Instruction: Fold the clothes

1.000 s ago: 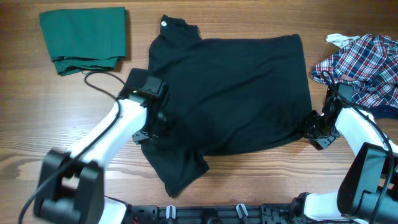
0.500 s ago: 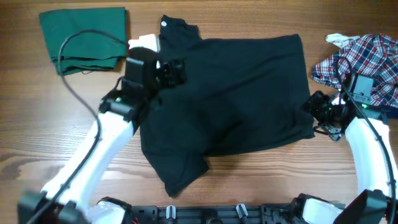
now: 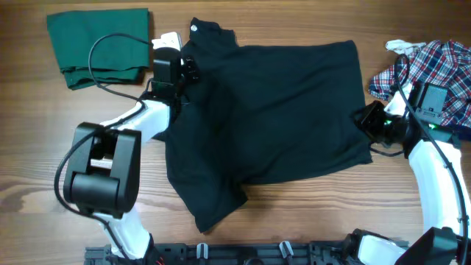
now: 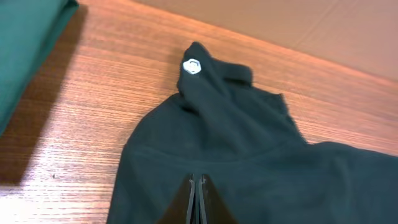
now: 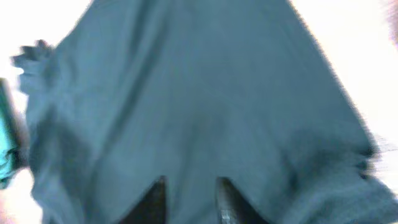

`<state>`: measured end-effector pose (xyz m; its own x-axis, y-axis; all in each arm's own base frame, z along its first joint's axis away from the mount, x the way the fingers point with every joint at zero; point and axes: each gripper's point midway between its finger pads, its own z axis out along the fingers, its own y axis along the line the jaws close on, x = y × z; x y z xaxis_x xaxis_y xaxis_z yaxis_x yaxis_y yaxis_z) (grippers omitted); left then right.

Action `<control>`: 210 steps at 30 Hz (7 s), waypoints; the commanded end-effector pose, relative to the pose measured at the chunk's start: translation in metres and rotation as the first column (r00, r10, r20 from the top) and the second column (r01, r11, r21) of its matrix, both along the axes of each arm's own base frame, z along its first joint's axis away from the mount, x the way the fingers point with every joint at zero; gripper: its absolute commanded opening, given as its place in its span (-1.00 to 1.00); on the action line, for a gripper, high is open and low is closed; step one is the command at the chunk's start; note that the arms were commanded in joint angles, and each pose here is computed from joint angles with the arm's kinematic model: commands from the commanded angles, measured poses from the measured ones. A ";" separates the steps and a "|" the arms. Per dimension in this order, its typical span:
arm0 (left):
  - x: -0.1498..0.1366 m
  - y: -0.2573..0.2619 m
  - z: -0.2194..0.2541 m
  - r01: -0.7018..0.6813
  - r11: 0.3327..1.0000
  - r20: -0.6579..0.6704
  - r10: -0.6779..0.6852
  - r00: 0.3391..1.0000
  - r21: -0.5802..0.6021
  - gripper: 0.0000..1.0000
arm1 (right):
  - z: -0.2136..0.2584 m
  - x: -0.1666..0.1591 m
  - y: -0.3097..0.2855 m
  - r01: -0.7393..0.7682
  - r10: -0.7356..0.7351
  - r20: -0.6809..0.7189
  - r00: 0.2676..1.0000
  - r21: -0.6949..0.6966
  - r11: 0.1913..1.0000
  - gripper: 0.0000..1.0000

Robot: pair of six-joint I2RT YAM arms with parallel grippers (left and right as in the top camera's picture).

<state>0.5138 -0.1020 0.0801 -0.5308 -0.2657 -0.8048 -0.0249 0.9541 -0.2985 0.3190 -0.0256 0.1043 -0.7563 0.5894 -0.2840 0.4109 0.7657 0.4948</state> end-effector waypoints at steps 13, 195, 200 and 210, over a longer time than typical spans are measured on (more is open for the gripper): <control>0.012 0.002 -0.050 -0.005 0.999 -0.077 0.007 0.997 0.033 -0.92 | -0.013 -0.029 -0.034 0.090 -0.119 -0.144 0.982 -0.193 0.977 0.45; -0.366 -0.018 -0.096 -0.142 0.989 -0.935 0.093 0.343 0.046 -0.92 | -0.093 -0.103 -0.026 0.271 -0.324 -0.380 0.867 -0.188 0.944 -0.18; -0.366 -0.018 -0.096 -0.142 0.989 -0.935 0.093 0.343 0.046 -0.92 | -0.094 -0.095 -0.028 0.292 -0.340 -0.355 0.871 -0.184 0.939 -0.19; -0.367 -0.018 -0.096 -0.142 0.989 -0.935 0.093 0.341 0.047 -0.92 | -0.121 -0.095 -0.022 0.322 -0.353 -0.441 0.825 -0.147 0.935 -0.03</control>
<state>0.1558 -0.1255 -0.0074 -0.8999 -0.4001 0.1731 -0.4169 0.9060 -0.0729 0.2306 -0.0529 -0.0033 -0.5852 0.8081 -0.0672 0.7918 0.5873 0.1675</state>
